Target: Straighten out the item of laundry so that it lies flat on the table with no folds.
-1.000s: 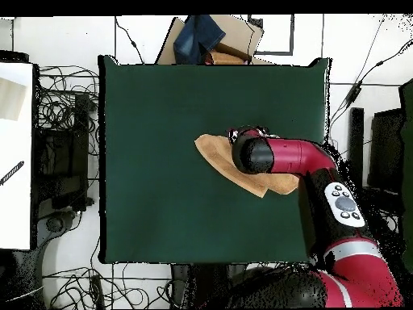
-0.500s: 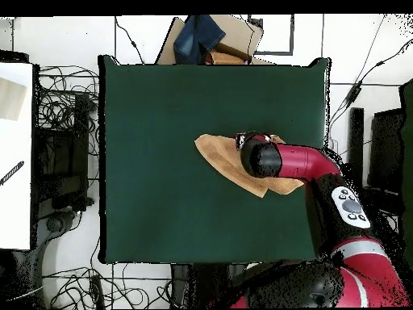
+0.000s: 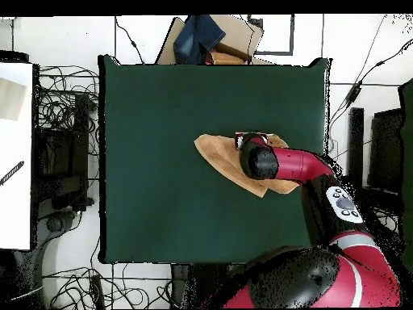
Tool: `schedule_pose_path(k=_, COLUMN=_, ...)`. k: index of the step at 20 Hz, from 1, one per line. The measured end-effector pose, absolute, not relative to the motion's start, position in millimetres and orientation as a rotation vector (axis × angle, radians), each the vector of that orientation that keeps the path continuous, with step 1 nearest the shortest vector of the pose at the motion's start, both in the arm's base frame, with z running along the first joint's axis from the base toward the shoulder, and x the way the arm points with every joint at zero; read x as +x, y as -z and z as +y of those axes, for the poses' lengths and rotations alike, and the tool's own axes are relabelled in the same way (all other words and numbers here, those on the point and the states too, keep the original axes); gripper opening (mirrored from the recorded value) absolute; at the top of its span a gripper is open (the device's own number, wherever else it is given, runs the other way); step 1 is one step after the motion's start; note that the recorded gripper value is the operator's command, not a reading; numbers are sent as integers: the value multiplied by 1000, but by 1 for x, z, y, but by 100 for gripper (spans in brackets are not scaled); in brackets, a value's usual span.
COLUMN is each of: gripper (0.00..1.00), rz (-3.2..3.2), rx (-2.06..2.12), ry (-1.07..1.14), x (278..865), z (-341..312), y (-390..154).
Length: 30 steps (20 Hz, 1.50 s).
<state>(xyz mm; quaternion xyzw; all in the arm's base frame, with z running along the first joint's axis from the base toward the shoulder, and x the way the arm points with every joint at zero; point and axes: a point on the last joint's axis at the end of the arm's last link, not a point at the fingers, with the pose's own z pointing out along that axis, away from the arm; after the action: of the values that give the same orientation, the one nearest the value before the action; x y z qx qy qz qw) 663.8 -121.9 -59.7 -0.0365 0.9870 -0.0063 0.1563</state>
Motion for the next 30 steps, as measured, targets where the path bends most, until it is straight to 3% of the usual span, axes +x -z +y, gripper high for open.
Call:
schedule_pose_path(k=15, gripper=100, rz=2806, rx=-249, ry=193, x=681, z=-108, y=59)
schedule_pose_path(k=16, gripper=0, rz=2794, rx=-251, ry=197, x=687, z=-107, y=60)
schedule_pose_path(k=30, gripper=0, rz=2661, rx=-238, ry=215, x=721, z=-111, y=69)
